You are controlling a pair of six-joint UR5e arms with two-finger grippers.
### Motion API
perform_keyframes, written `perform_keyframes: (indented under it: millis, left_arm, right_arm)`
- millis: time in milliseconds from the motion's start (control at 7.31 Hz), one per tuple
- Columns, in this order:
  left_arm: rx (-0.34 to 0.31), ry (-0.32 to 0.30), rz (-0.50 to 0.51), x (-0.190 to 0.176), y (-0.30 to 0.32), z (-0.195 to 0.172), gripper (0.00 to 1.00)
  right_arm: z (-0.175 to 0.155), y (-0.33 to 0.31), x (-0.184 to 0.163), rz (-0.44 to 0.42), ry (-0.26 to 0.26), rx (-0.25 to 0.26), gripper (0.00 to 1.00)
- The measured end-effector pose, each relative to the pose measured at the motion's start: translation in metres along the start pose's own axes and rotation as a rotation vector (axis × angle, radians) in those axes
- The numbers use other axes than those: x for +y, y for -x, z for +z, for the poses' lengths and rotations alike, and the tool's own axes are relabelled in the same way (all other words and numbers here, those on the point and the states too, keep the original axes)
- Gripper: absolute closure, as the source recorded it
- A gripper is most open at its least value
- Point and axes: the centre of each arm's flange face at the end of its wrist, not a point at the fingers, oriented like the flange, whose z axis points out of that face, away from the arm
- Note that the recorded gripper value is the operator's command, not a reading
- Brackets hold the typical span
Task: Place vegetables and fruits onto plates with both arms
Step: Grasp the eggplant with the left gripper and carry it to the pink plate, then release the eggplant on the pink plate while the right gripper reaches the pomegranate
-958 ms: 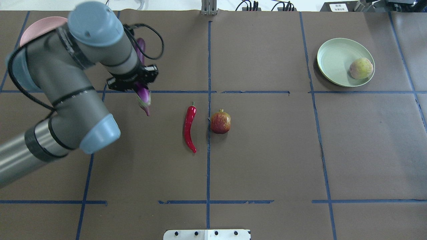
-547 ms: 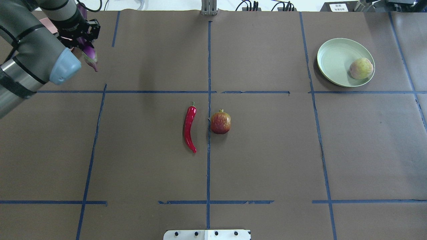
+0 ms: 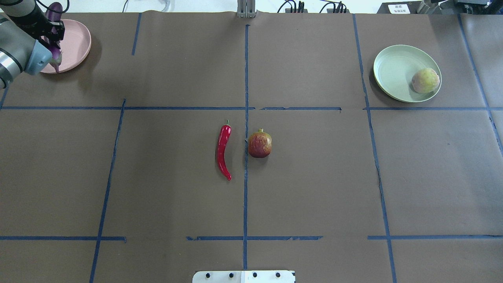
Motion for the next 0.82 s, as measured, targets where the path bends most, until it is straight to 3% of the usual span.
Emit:
perform_keyframes:
  millis: [274,547,821]
  left_arm:
    - [-0.004,0.001,0.099,-0.009,0.017,0.002,0.0]
    - [0.082,0.024,0.19,-0.023,0.047,-0.024,0.0]
    - [0.181,0.02,0.273,-0.007,0.082,-0.047,0.0]
  right_arm:
    - [-0.003,0.003,-0.001,-0.006,-0.007,-0.002,0.0]
    - [-0.012,0.021,-0.004,-0.033,-0.025,-0.016,0.0]
    - [-0.028,0.063,-0.01,-0.082,-0.051,-0.055,0.0]
